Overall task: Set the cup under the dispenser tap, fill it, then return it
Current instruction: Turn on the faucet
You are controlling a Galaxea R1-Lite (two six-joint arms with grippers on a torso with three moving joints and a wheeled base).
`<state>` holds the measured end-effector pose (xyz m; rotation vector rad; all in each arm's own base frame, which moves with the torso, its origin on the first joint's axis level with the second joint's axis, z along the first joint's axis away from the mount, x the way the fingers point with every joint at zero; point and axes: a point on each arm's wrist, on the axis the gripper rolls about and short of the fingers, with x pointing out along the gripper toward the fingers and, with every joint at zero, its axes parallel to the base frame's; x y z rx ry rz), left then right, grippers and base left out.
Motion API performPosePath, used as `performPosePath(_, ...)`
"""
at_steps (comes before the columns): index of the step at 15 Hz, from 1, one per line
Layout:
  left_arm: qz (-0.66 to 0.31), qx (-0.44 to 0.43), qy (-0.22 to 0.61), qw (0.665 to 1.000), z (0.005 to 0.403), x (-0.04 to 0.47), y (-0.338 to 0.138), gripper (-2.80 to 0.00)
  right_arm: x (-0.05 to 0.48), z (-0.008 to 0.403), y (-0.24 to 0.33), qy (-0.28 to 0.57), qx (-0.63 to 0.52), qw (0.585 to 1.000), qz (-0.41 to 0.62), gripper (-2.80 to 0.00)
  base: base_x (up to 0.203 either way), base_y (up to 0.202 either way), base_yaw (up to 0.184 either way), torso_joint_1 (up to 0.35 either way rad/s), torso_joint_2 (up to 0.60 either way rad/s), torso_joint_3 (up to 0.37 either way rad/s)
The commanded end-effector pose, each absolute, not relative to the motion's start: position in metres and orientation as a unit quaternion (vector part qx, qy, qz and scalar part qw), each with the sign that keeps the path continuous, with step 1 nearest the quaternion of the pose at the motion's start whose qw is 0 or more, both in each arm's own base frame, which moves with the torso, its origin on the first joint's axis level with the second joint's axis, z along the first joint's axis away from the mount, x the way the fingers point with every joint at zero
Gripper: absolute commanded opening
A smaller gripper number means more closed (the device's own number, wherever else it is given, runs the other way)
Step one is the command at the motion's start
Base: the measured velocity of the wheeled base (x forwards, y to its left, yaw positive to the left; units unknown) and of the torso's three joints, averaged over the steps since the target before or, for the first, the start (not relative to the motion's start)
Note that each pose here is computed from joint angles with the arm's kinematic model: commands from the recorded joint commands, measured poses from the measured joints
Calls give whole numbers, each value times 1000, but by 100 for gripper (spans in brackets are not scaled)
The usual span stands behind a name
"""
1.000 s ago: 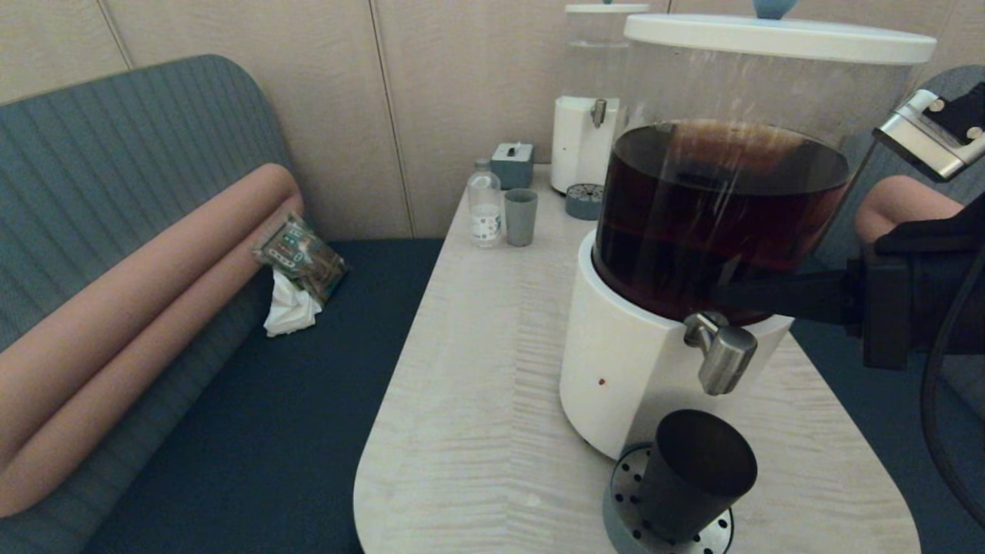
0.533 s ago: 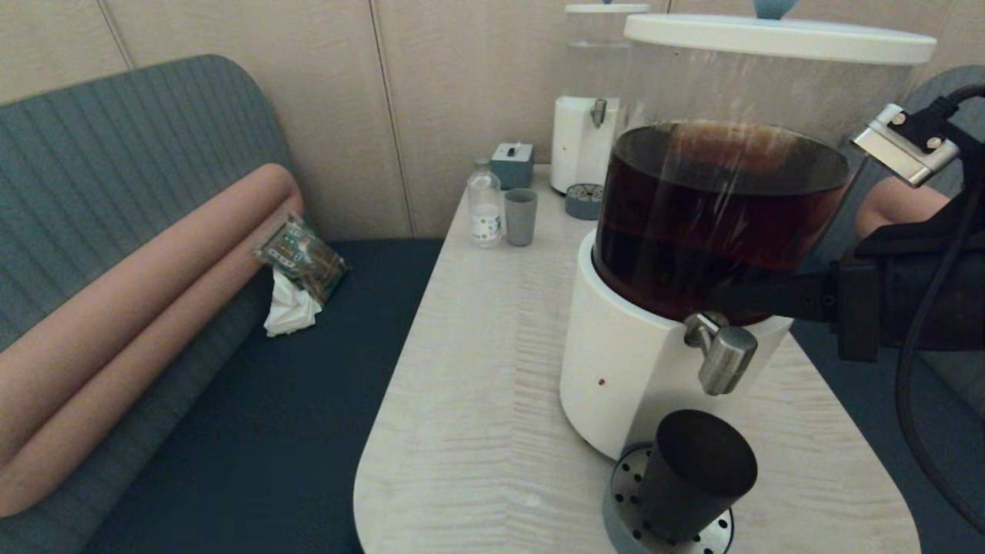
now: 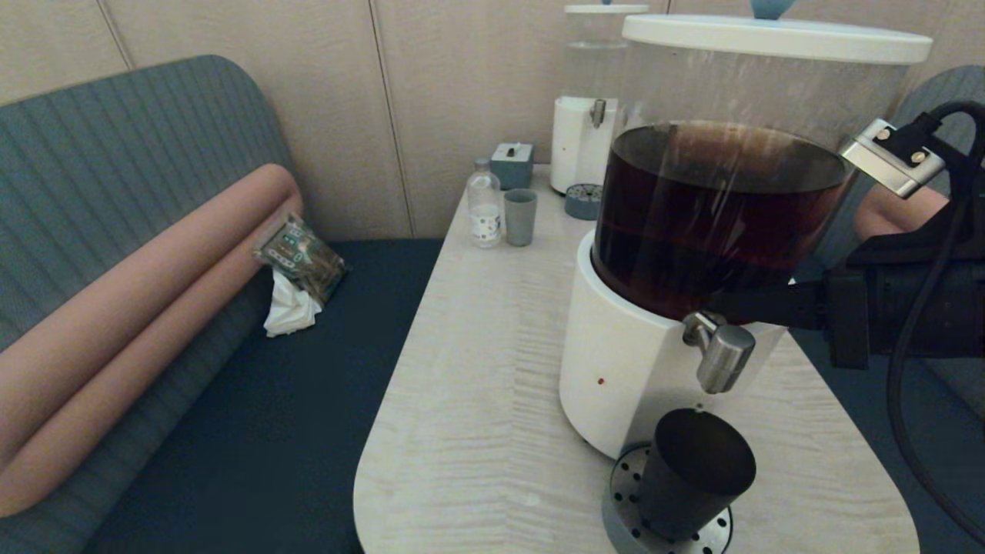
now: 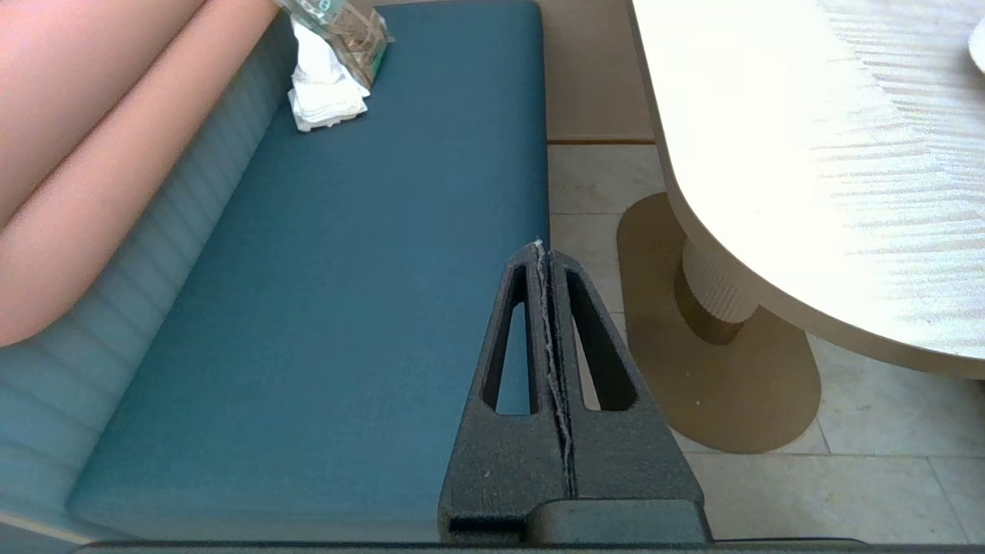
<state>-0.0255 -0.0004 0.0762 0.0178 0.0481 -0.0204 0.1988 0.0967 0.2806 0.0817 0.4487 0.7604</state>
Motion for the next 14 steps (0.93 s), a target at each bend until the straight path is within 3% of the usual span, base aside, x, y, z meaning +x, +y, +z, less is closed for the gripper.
performPosePath(1,-10,9,24,1000,76,-25,0,-280,201,278,98,222,40,901,370,-280,0,0,0,0,0,0)
performPosePath(14,-10,9,24,1000,76,-26,0,-280,200,277,103,226,40,893,387,-280,0,0,0,0,0,0)
